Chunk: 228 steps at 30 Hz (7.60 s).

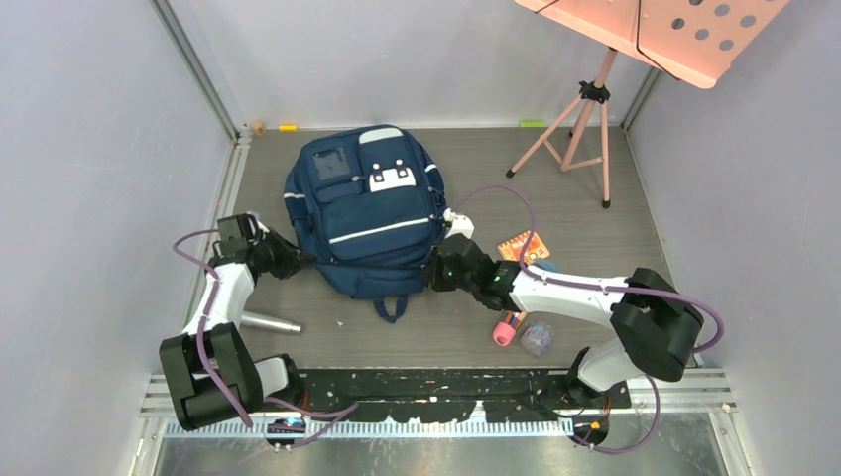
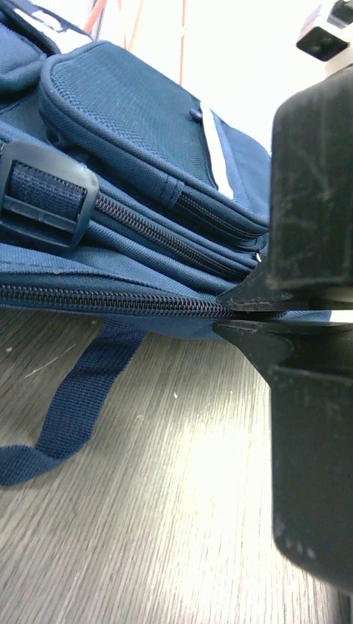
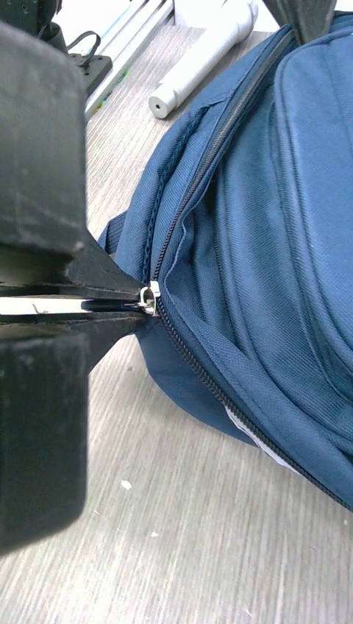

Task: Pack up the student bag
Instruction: Zip the student bag at the center of the board, then unzip the student bag at the center of the board.

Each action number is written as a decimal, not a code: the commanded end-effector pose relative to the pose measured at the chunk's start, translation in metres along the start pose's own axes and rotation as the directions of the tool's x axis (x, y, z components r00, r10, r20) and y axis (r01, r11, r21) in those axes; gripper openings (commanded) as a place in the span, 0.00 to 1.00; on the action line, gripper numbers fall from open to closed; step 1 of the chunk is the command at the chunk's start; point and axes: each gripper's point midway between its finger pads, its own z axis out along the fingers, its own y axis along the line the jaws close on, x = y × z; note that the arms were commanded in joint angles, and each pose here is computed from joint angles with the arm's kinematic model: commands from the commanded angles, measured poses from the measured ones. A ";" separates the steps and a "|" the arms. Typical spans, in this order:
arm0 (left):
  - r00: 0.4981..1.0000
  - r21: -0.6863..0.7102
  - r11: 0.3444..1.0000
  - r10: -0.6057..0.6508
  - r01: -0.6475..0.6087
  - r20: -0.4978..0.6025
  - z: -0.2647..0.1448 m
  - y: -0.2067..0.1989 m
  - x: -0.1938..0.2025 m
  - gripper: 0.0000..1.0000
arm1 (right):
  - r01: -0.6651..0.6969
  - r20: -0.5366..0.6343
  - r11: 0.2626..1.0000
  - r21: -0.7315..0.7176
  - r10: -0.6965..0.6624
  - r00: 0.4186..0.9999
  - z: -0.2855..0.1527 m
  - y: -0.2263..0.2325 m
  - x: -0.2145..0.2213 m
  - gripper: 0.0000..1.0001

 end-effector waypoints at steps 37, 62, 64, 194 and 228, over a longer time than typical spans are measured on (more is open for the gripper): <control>0.273 0.401 0.190 0.948 -0.896 0.161 0.022 -0.178 0.192 0.71 | 0.001 -0.039 0.972 -0.236 -0.010 0.999 -0.030 0.004 -0.015 0.00; 0.370 0.106 0.369 0.929 -0.923 -0.015 0.015 -0.079 0.172 0.00 | -0.010 0.006 1.000 0.004 0.009 1.000 -0.034 -0.064 -0.047 0.00; 0.405 0.036 0.406 0.913 -0.913 -0.041 0.008 -0.066 0.163 0.00 | -0.012 0.000 1.000 0.025 0.012 1.000 -0.032 -0.073 -0.049 0.00; 0.409 -0.031 0.409 0.912 -0.912 -0.022 -0.093 -0.077 0.146 0.13 | -0.070 0.009 0.988 0.140 0.070 0.998 0.008 -0.152 -0.134 0.01; 0.872 0.017 0.872 0.487 -0.489 0.045 -0.027 -0.068 0.046 0.81 | 0.430 0.047 0.828 -0.359 -0.444 0.895 0.025 -0.059 -0.131 0.63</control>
